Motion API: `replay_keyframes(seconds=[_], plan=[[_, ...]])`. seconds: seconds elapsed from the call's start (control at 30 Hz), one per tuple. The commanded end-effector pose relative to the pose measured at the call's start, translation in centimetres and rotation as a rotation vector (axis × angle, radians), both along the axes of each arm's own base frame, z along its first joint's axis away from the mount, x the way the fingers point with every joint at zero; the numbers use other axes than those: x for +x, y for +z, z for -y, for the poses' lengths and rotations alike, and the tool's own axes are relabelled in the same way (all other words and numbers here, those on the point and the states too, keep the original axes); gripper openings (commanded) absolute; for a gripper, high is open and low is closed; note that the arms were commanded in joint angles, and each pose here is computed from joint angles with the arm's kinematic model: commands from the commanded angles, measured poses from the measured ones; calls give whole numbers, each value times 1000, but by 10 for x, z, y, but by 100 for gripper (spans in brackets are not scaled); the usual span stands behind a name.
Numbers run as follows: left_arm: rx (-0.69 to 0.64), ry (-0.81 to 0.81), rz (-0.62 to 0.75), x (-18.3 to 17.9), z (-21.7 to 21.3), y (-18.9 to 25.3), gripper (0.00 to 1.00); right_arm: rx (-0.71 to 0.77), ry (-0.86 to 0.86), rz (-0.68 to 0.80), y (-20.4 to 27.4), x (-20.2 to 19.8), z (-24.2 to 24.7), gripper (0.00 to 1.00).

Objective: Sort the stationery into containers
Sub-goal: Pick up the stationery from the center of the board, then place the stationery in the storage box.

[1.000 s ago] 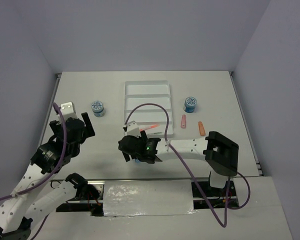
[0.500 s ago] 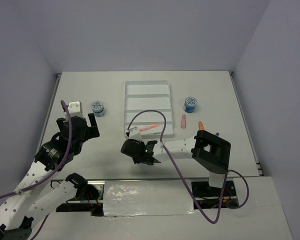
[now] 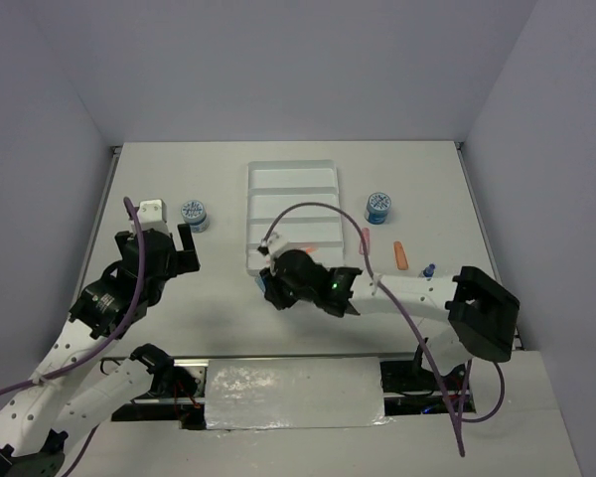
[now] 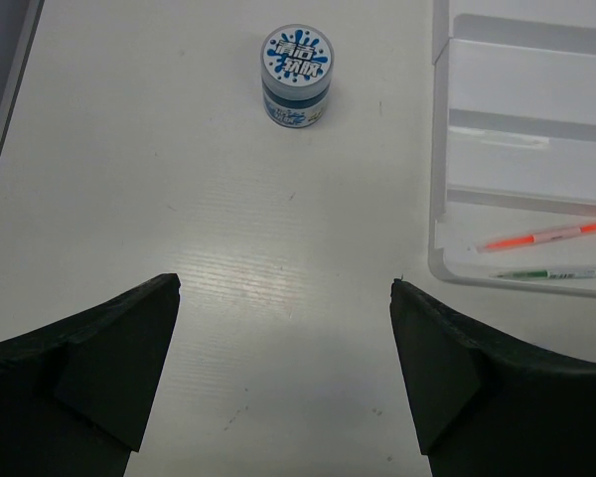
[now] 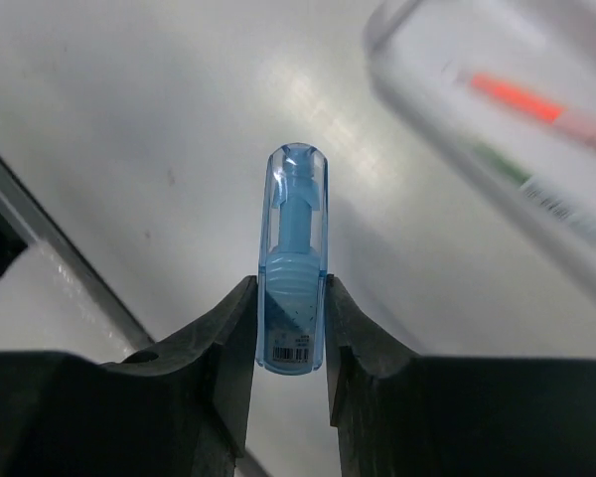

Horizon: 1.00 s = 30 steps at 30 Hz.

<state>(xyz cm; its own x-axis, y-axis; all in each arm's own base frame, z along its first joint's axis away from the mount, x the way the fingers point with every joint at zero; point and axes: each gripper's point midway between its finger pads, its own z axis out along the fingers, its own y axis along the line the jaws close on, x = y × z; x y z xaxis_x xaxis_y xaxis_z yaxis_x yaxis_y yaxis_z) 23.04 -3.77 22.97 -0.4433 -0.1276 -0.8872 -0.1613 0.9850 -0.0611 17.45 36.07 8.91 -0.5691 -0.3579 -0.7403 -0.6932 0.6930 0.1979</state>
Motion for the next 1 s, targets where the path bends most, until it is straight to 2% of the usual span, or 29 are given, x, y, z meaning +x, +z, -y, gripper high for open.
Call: replay_keyframes(seconds=[0.0, 0.03, 0.07, 0.13, 0.23, 0.33, 0.4, 0.67, 0.7, 0.73, 0.8, 0.83, 0.9, 0.97], plan=[[-9, -9, 38, 4, 1, 8, 99, 95, 24, 124, 44, 63, 0, 6], [-14, -13, 40, 5, 2, 9, 99, 36, 29, 110, 36, 69, 7, 6], [-17, -14, 42, 4, 2, 9, 99, 45, 19, 133, 52, 85, 0, 5], [-20, -14, 47, 4, 1, 11, 99, -47, 5, 140, 36, 110, 7, 3], [-20, -26, 43, 5, 3, 9, 99, -66, -31, 156, 42, 150, 7, 4], [-20, -55, 27, 7, 8, 6, 99, -111, 29, 213, 47, 180, -3, 6], [-18, -57, 25, 7, 8, 6, 99, -160, 34, 204, 28, 196, 0, 7], [-27, -88, 22, 9, 13, 5, 99, -131, 66, 179, 16, 219, 6, 16], [-27, -86, 19, 9, 12, 4, 99, -137, 74, 175, 14, 218, 7, 19], [-29, -85, 18, 10, 12, 4, 99, -132, 82, 171, 14, 218, 7, 29], [-31, -80, 16, 10, 11, 3, 99, -128, 77, 166, 16, 218, 8, 43], [-31, -76, 15, 11, 10, 3, 99, -110, 95, 163, 20, 214, 6, 56], [-27, -51, 8, 11, 6, 1, 99, -101, 80, 171, 23, 215, 9, 66], [-24, -31, -2, 12, 2, 0, 99, -97, 62, 187, 30, 219, 14, 67]])
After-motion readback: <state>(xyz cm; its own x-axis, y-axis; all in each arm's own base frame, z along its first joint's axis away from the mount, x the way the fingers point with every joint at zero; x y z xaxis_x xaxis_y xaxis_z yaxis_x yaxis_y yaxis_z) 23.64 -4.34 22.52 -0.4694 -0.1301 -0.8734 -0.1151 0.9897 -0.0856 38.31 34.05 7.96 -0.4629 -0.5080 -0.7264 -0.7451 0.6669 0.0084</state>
